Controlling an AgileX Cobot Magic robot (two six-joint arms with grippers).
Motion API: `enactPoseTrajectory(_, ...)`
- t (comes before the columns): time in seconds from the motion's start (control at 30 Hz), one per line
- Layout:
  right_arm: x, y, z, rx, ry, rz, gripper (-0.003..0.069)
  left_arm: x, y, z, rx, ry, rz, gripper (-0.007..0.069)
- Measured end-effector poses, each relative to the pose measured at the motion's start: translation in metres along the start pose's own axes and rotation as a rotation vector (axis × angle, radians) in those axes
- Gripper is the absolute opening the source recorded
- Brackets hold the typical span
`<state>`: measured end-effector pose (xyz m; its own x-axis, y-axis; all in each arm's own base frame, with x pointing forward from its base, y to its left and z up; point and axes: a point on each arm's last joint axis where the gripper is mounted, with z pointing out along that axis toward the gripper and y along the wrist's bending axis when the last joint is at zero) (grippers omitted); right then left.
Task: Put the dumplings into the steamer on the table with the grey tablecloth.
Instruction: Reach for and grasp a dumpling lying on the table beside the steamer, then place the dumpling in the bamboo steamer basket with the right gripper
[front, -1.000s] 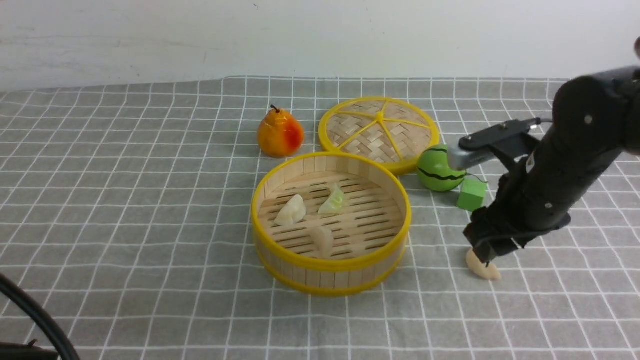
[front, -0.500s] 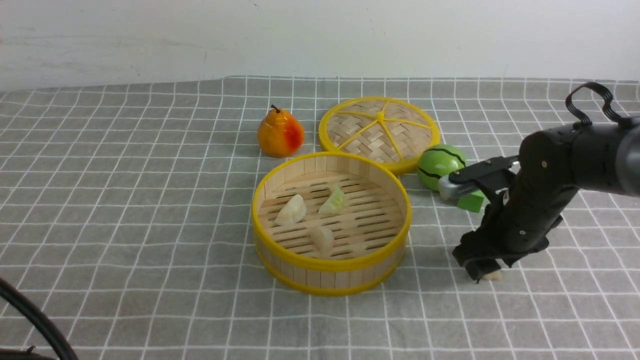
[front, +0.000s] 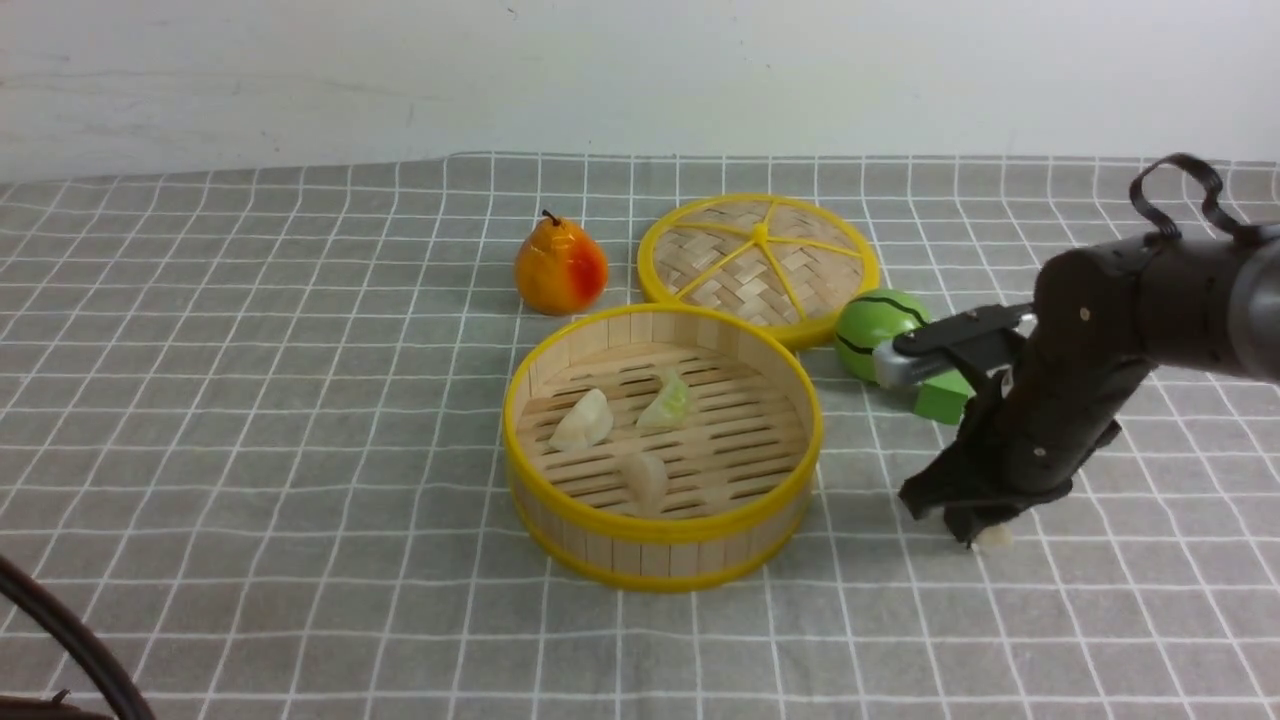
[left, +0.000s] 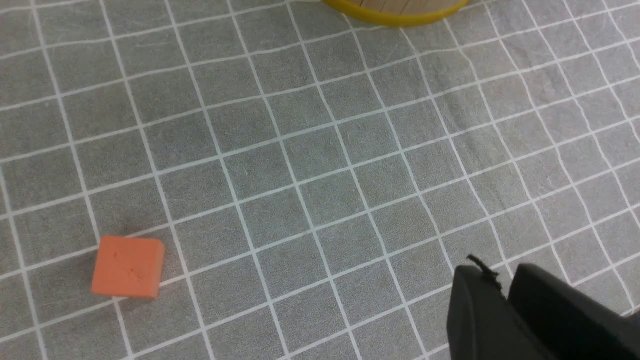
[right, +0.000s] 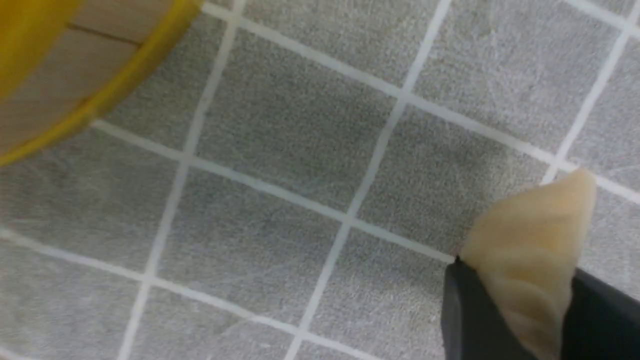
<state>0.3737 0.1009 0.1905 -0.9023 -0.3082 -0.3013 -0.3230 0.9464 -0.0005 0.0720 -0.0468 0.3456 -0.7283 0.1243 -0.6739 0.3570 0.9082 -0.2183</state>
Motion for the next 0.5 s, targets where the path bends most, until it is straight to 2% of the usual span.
enactPoseTrajectory(0.1, -0.016, 0.019, -0.034, -0.026, -0.061, -0.033, 0.0181, 0.0, 0.0, 0.0, 0.0, 0.001, 0.0, 0.0091)
enactPoseTrajectory(0.23, -0.04, 0.068, -0.078, -0.092, -0.189, -0.131, 0.0181, -0.002, 0.0, 0.0, 0.004, -0.018, 0.0, 0.0096)
enactPoseTrajectory(0.37, -0.052, 0.104, -0.071, -0.134, -0.231, -0.194, 0.0181, -0.002, 0.0, 0.0, 0.005, -0.02, 0.0, 0.0105)
enactPoseTrajectory(0.5, -0.057, 0.116, -0.045, -0.142, -0.222, -0.204, 0.0181, 0.0, 0.0, 0.0, 0.001, -0.005, 0.0, 0.0109)
